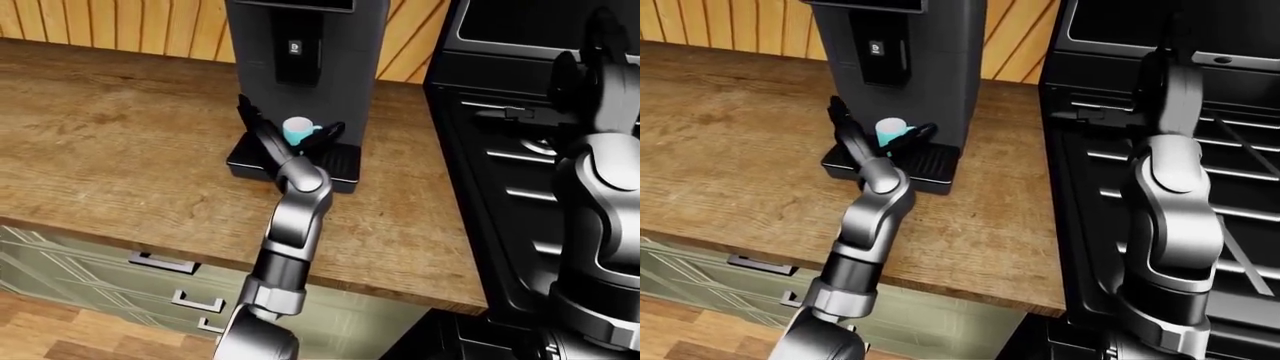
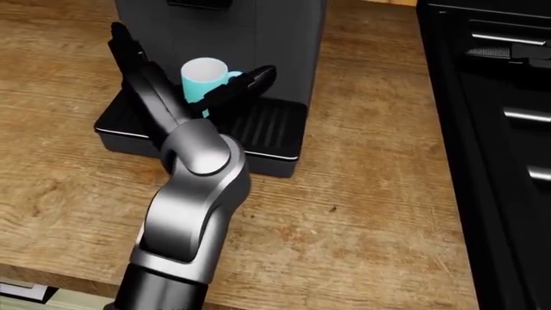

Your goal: Pick the mug from under the coffee machine dispenser and place it on the counter.

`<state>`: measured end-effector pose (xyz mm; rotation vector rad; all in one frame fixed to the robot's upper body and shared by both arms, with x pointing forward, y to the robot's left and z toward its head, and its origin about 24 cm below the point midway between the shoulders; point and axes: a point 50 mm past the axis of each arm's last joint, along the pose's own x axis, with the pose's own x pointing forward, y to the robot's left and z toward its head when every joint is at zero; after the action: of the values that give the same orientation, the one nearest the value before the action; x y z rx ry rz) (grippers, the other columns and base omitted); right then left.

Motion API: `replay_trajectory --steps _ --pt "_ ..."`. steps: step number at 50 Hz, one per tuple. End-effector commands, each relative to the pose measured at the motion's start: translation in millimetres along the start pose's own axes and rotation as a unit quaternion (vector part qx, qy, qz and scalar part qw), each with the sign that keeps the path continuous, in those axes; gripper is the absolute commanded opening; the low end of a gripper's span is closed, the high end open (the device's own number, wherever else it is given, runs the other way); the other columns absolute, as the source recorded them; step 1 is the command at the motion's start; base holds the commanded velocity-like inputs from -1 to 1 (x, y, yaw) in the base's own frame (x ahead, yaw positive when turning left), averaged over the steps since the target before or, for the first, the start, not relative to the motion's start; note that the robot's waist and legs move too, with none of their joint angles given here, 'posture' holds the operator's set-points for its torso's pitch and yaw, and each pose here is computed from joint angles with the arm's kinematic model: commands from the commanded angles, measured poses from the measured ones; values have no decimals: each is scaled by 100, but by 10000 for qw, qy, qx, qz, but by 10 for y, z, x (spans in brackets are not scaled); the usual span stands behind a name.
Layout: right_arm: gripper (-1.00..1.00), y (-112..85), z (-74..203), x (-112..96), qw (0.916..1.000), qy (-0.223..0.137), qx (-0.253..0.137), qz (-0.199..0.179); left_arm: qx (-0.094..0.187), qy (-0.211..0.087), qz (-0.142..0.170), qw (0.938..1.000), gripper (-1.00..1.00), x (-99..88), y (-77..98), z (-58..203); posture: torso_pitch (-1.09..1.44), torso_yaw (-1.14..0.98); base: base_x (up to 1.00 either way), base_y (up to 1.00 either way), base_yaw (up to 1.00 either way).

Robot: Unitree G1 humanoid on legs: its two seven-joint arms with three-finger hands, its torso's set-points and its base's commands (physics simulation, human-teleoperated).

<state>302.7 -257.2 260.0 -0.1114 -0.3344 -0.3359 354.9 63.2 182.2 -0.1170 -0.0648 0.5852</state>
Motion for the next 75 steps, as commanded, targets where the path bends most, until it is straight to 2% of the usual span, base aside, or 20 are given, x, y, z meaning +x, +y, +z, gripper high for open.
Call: replay_trajectory --steps 1,4,6,9,28,31,33,34,48,60,65,75 --pt "100 -28 192 2 9989 -464 16 -54 -250 -270 -124 9992 58 -46 -69 177 0 0 0 0 0" --pt "100 -36 197 4 9989 -467 22 -72 -252 -254 -158 9992 48 -72 -99 158 0 0 0 0 0" --pt "100 -41 200 6 9989 -471 23 -75 -239 -243 -163 9993 27 -84 -119 141 0 0 0 0 0" --pt "100 -43 206 5 9988 -474 26 -74 -227 -213 -174 9994 9 -99 -132 114 0 0 0 0 0" --pt "100 -75 238 11 9986 -505 49 -114 -55 -137 -342 9993 -25 -254 -194 -64 0 0 0 0 0" --pt "100 -77 236 10 9986 -508 48 -124 -58 -133 -347 9993 -56 -254 -192 -72 0 0 0 0 0" --pt "100 -75 231 9 9986 -504 49 -122 -67 -131 -342 9993 -94 -261 -193 -73 0 0 0 0 0" --pt "100 -76 228 8 9987 -502 47 -121 -74 -137 -339 9993 -100 -262 -192 -72 0 0 0 0 0" --pt "100 -72 222 9 9987 -499 37 -116 -190 -147 -452 9987 -100 -283 -126 14 0 0 0 0 0" --pt "100 -64 249 13 9986 -515 35 -103 -254 -135 -588 9979 -100 -352 33 108 0 0 0 0 0" --pt "100 -54 264 19 9986 -526 32 -92 -194 -221 -655 9974 -100 -346 121 172 0 0 0 0 0" --pt "100 -50 253 16 9986 -522 23 -89 91 -547 -1046 9930 -100 -379 258 331 0 0 0 0 0"
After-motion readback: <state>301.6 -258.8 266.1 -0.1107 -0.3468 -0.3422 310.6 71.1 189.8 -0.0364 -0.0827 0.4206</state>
